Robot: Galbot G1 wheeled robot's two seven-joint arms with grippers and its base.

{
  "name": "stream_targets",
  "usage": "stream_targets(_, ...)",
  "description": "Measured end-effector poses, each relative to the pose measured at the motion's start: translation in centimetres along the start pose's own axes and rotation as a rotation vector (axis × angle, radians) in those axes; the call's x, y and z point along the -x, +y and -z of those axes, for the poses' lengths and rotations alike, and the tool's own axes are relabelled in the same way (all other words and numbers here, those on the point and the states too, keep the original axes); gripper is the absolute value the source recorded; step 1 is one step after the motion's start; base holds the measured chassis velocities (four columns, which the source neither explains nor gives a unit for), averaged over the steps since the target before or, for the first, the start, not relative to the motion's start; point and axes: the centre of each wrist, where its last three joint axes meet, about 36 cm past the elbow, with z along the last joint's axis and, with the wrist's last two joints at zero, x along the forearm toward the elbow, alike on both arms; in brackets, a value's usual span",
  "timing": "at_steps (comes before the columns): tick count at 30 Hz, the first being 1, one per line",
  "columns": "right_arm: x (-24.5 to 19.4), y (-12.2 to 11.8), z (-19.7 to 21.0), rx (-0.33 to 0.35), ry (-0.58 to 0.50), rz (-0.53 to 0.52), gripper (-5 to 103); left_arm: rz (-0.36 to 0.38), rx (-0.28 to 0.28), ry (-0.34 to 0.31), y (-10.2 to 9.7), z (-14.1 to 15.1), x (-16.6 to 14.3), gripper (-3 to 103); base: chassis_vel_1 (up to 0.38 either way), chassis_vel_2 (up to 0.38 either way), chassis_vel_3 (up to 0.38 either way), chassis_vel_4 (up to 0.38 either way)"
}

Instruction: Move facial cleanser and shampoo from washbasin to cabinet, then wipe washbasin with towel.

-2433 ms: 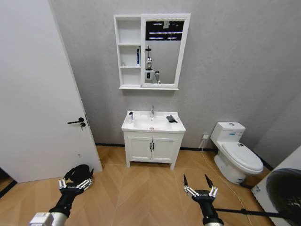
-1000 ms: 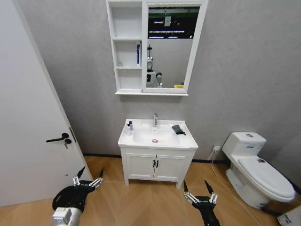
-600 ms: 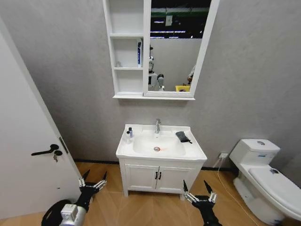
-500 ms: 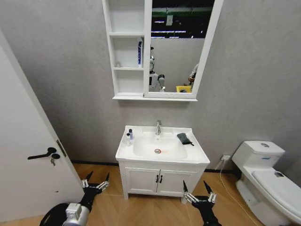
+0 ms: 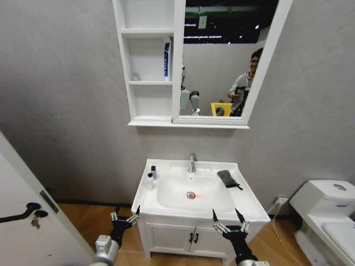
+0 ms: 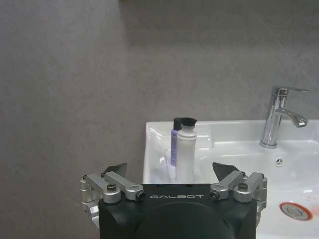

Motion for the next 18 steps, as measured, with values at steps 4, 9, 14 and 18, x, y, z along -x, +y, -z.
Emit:
stream_targets(4,-0.1,0.1,0.3,0.015,-0.017,-0.006,100,-0.024,-0.016,0.01,-0.3,-0.3,0.3,97,-0.245,0.226,0.228,-0.231)
stream_targets(9,-0.6,-0.2,0.4,0.015,-0.02,-0.013,100,-0.036,-0.049,0.023,-0.7,-0.9,1.0,97,-0.183,0.163,0.125,-0.123)
stream_targets(14,-1.0,-0.3,0.3,0.01,-0.015,-0.019,100,-0.053,-0.061,0.039,-1.5,-1.9,2.2,97,-0.031,0.02,-0.034,-0.009)
stream_targets(18,-1.1,-0.3,-0.1,0.014,-0.013,-0.019,100,-0.059,-0.069,0.032,-1.2,-2.1,3.5,97,0.071,-0.025,-0.023,0.04)
